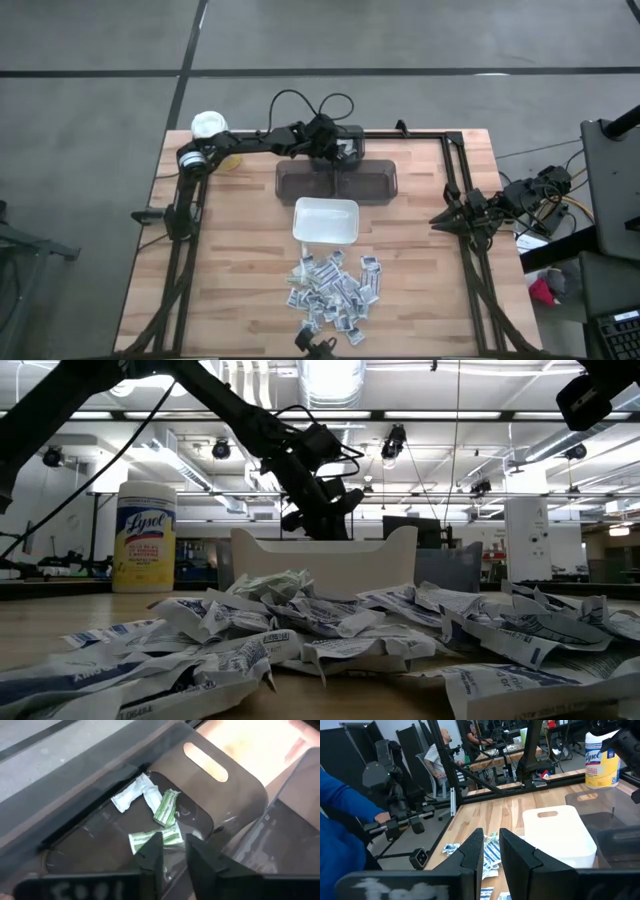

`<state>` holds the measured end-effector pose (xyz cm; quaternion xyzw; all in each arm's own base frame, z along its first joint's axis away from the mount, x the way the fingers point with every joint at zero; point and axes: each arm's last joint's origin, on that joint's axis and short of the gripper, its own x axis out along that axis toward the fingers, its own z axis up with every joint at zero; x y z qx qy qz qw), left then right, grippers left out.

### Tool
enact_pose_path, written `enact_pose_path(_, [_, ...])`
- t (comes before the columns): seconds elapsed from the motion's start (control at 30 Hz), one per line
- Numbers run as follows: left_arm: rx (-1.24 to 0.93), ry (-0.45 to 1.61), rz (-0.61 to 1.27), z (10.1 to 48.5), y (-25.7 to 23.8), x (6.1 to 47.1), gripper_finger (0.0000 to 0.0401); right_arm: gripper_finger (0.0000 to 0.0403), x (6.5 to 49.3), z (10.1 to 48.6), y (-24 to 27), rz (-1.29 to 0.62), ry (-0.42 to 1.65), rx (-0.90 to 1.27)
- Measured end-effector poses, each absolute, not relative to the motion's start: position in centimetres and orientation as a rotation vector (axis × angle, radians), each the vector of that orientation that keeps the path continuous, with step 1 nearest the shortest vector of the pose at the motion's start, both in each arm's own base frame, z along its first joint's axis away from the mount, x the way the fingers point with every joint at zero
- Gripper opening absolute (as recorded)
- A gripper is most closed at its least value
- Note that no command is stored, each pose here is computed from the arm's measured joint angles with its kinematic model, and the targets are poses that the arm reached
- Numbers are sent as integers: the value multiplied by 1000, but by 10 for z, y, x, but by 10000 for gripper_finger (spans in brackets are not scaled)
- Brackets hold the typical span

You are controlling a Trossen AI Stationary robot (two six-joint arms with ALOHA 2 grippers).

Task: Pick & Place First Aid Supplies
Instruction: Put the green bandage into the top black bin

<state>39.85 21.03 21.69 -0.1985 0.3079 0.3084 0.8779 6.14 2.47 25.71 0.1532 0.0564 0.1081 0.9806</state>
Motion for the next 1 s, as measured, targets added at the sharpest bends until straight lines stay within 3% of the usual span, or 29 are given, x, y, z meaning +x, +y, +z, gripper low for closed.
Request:
enact_pose_path(0.17, [-426, 603, 652, 235, 209, 393, 134, 59, 61, 257, 25, 218, 113, 309])
enact_pose_path(0.37, [-529, 576, 485, 288, 187, 371, 141, 59, 61, 257, 25, 218, 114, 308])
enact_pose_path(0.67, [-661, 665, 229, 349, 115, 331, 140, 59, 61, 257, 25, 217, 116, 304])
enact_pose_path(1.0, [-656, 855, 40, 361, 14, 313, 140, 59, 61, 257, 25, 217, 118, 303])
